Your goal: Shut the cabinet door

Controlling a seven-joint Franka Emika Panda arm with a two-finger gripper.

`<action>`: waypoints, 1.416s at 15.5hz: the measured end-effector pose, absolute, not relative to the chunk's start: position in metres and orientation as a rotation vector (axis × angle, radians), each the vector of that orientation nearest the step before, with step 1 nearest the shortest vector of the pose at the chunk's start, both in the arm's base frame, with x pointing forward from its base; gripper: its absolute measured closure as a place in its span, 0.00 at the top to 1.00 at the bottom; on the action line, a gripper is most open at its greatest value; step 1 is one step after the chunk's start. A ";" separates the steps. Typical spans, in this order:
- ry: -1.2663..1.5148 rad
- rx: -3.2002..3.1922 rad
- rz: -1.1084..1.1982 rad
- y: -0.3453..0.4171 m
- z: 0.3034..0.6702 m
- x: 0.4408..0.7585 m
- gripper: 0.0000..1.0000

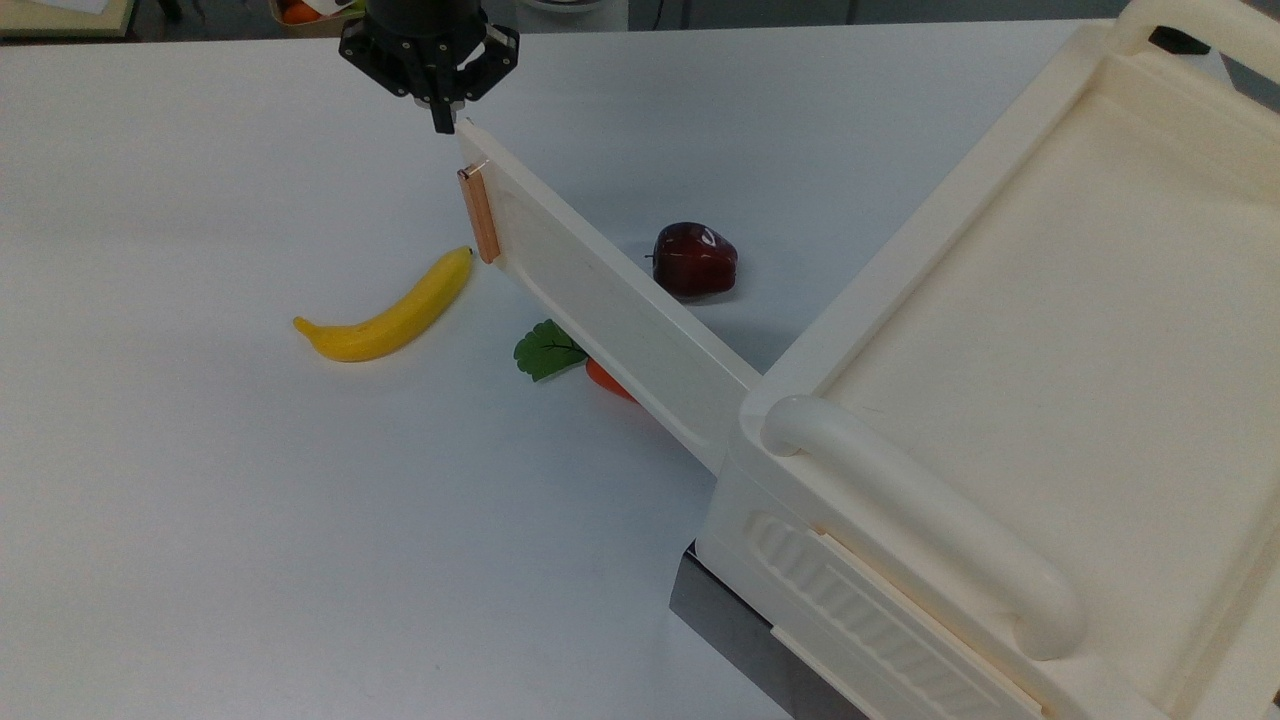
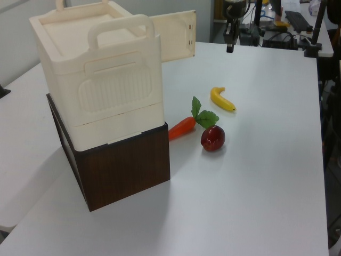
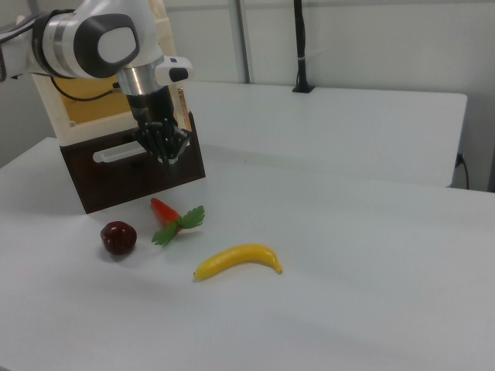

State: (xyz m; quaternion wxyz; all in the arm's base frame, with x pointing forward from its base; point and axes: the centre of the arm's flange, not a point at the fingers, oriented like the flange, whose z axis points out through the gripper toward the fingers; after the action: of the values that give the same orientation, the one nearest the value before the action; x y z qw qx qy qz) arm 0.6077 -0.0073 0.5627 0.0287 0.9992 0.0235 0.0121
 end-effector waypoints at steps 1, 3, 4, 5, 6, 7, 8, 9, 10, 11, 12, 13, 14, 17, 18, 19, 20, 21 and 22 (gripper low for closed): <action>0.072 3.083 0.039 -0.007 0.563 0.608 0.01; 0.070 3.082 0.063 -0.007 0.571 0.608 0.01; 0.067 3.081 0.091 -0.007 0.580 0.609 0.01; 0.060 3.081 0.131 -0.007 0.593 0.609 0.01; 0.044 3.079 0.181 -0.007 0.609 0.609 0.01; 0.023 3.076 0.232 -0.007 0.625 0.609 0.01; 0.007 3.074 0.284 -0.007 0.642 0.607 0.01; -0.003 3.068 0.349 -0.007 0.658 0.607 0.01; -0.012 3.056 0.441 -0.008 0.672 0.610 0.01; -0.024 3.040 0.549 -0.010 0.685 0.613 0.01; -0.039 3.020 0.665 -0.012 0.695 0.618 0.01; -0.054 3.000 0.761 -0.014 0.702 0.623 0.01; -0.074 2.978 0.856 -0.015 0.708 0.627 0.01; -0.138 2.915 1.089 -0.013 0.714 0.644 0.01; -0.166 2.903 1.140 -0.012 0.711 0.651 0.01; -0.193 2.899 1.170 -0.010 0.706 0.657 0.01; -0.217 2.902 1.185 -0.006 0.700 0.662 0.01; -0.233 2.911 1.184 -0.001 0.693 0.667 0.01; -0.242 2.922 1.177 0.006 0.686 0.671 0.01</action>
State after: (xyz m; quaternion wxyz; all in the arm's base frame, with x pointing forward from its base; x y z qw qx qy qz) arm 0.6711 0.0057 0.6856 -0.0090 0.9249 -0.0767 0.3723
